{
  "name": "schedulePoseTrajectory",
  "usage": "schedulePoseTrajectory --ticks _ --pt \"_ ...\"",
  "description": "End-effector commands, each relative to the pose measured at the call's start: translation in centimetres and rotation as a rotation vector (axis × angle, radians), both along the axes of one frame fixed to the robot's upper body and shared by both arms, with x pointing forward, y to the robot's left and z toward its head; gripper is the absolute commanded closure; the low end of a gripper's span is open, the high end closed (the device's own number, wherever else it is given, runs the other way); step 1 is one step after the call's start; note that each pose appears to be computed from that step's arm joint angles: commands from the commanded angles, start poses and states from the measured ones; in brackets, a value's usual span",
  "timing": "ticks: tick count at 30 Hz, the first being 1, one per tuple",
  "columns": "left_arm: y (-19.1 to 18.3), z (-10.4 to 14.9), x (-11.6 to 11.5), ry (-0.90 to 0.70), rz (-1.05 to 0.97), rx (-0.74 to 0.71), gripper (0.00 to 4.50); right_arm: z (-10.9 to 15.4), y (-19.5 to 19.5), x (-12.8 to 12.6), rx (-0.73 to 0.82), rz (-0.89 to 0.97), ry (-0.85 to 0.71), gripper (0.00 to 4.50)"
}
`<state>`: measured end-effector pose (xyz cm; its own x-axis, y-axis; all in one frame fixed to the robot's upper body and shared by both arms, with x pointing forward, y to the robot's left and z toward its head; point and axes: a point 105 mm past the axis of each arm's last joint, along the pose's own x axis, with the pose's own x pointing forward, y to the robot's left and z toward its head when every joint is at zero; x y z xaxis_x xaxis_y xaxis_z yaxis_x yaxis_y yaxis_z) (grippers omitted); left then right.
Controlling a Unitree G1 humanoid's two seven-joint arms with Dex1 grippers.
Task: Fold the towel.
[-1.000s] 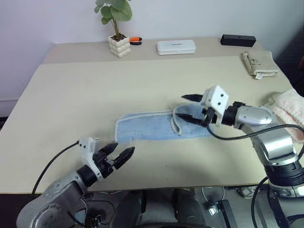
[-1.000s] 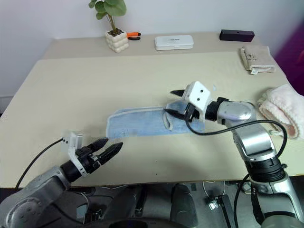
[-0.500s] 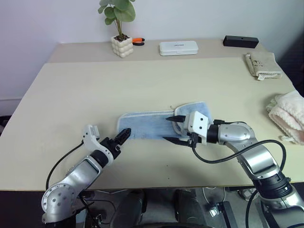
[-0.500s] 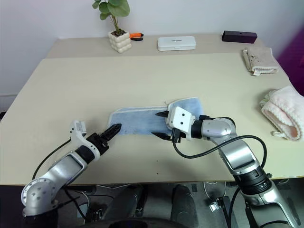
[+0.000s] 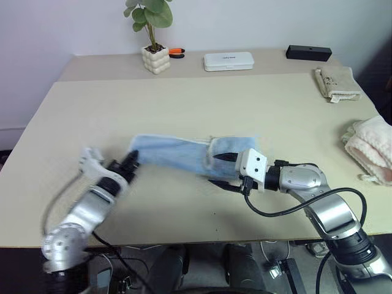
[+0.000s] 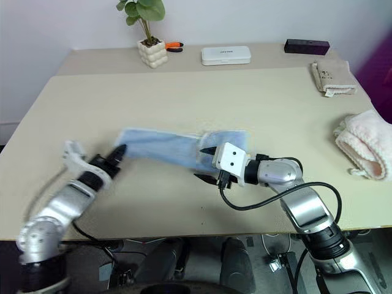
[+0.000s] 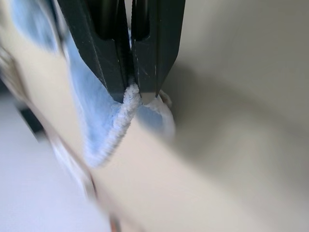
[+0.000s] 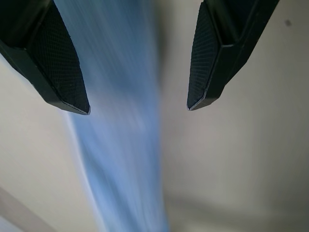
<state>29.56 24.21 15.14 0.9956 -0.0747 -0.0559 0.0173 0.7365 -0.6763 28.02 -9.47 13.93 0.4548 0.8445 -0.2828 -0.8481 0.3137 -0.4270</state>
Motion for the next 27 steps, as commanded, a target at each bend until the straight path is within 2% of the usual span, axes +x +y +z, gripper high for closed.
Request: schedulePoseTrajectory --ticks 1,5,8,9,10,12,14,19,25,27 --pt "1.4 3.0 0.0 -0.118 -0.011 0.084 4.40 1.0 -0.6 0.3 0.004 -0.018 -0.044 1.23" --pt "-1.4 5.6 0.3 -0.222 -0.188 0.212 4.40 0.8 -1.1 1.2 -0.014 -0.047 -0.057 1.23" --pt "-4.4 6.1 0.0 -0.268 -0.340 0.291 4.40 0.6 -1.1 1.3 -0.014 -0.050 -0.058 1.23" --pt "-6.5 6.2 -0.4 -0.292 -0.445 0.330 4.40 0.5 -1.1 1.3 -0.015 -0.052 -0.059 1.23" --pt "-9.7 5.9 -1.1 -0.313 -0.598 0.383 4.40 0.4 -1.1 1.4 -0.016 -0.054 -0.059 1.23" --pt "-13.5 5.0 -2.4 -0.328 -0.798 0.442 4.40 0.3 -1.0 1.5 -0.013 -0.058 -0.059 1.23" --pt "-15.2 3.7 -2.9 -0.314 -0.893 0.486 4.40 0.2 -1.0 1.6 -0.011 -0.066 -0.062 1.23" --pt "-17.7 0.0 -2.2 -0.225 -0.983 0.539 4.40 0.2 -1.2 1.6 -0.014 -0.081 -0.067 1.23" --pt "-18.2 -1.1 -1.5 -0.190 -0.985 0.527 4.40 0.2 -1.7 1.6 -0.020 -0.104 -0.072 1.23" --pt "-18.3 -0.6 -1.8 -0.209 -1.001 0.489 3.84 0.2 -1.9 1.6 -0.027 -0.111 -0.074 1.23"
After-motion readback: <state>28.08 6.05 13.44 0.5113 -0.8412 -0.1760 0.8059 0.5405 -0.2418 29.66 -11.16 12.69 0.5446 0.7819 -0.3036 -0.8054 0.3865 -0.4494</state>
